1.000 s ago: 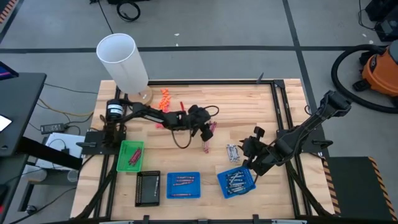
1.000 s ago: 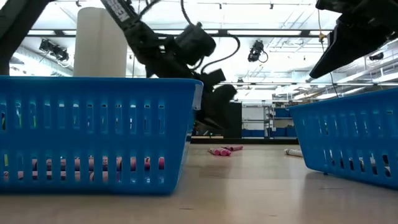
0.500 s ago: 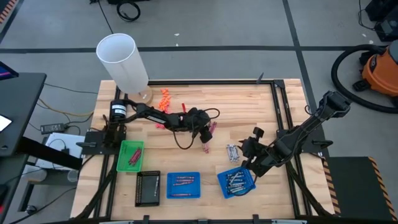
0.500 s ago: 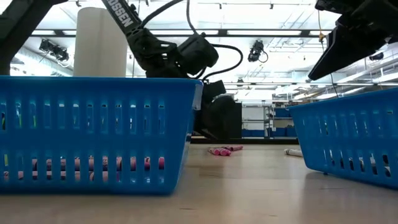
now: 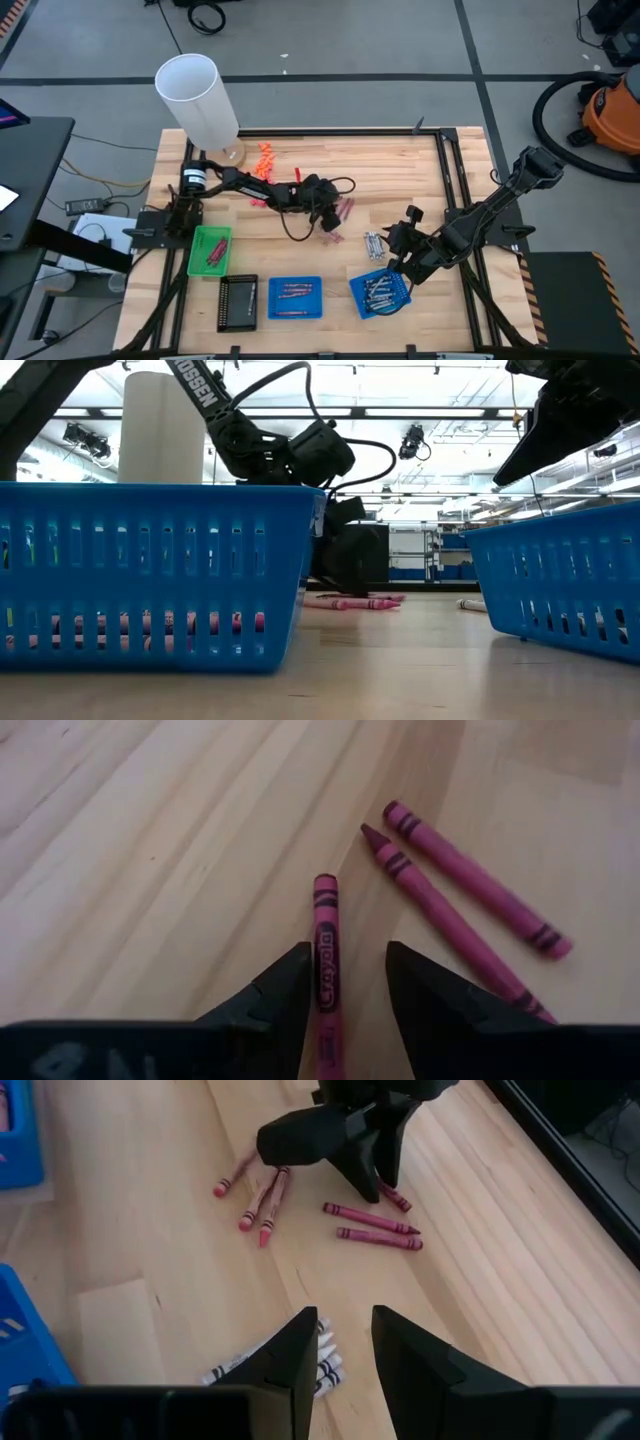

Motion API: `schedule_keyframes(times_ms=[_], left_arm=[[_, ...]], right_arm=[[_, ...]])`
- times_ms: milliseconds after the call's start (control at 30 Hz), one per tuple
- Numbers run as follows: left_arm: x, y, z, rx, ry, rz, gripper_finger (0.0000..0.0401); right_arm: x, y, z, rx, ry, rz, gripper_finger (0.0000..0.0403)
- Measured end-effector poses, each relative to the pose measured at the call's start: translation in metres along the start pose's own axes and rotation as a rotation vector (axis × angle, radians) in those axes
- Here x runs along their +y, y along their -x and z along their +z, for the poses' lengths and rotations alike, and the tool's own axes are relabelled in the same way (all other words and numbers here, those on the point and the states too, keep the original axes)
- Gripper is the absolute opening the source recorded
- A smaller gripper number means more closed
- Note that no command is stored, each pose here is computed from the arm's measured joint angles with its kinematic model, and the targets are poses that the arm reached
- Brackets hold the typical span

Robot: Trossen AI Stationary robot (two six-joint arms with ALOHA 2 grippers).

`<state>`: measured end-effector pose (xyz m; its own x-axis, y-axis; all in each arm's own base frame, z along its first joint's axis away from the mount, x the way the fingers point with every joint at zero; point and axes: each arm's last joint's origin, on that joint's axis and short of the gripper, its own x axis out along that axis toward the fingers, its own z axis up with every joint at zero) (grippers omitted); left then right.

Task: Sort crayons
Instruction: Put the red crayon into the green basket

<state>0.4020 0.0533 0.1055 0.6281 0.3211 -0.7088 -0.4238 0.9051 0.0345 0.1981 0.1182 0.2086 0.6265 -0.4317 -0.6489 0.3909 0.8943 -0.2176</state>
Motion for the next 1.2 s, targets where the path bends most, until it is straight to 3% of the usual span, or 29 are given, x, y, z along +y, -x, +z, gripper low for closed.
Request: schedule_keyframes(times_ms=[267,567,700,900,1200], left_arm=[[0.003,0.0,-0.005,0.059,-0.035,0.014,0.0133],[0.004,0.004,-0.005,0.082,-0.094,-0.022,0.0027],[0.005,0.013,-0.001,0.09,-0.123,-0.028,0.0012],[0.011,0.042,0.006,0.153,-0.163,-0.033,0.0025],[-0.009,0.127,0.016,0.212,-0.229,-0.086,0.0027]], right_arm=[[0.0,0.0,0.0,0.011,-0.008,0.011,0.0108],[-0.002,-0.012,-0.021,0.037,-0.05,0.016,0.0108],[0.0,-0.012,-0.021,0.025,-0.071,0.031,0.0108],[0.001,-0.012,-0.02,0.019,-0.067,0.041,0.0108],[0.0,-0.012,-0.021,0.017,-0.06,0.03,0.0108]])
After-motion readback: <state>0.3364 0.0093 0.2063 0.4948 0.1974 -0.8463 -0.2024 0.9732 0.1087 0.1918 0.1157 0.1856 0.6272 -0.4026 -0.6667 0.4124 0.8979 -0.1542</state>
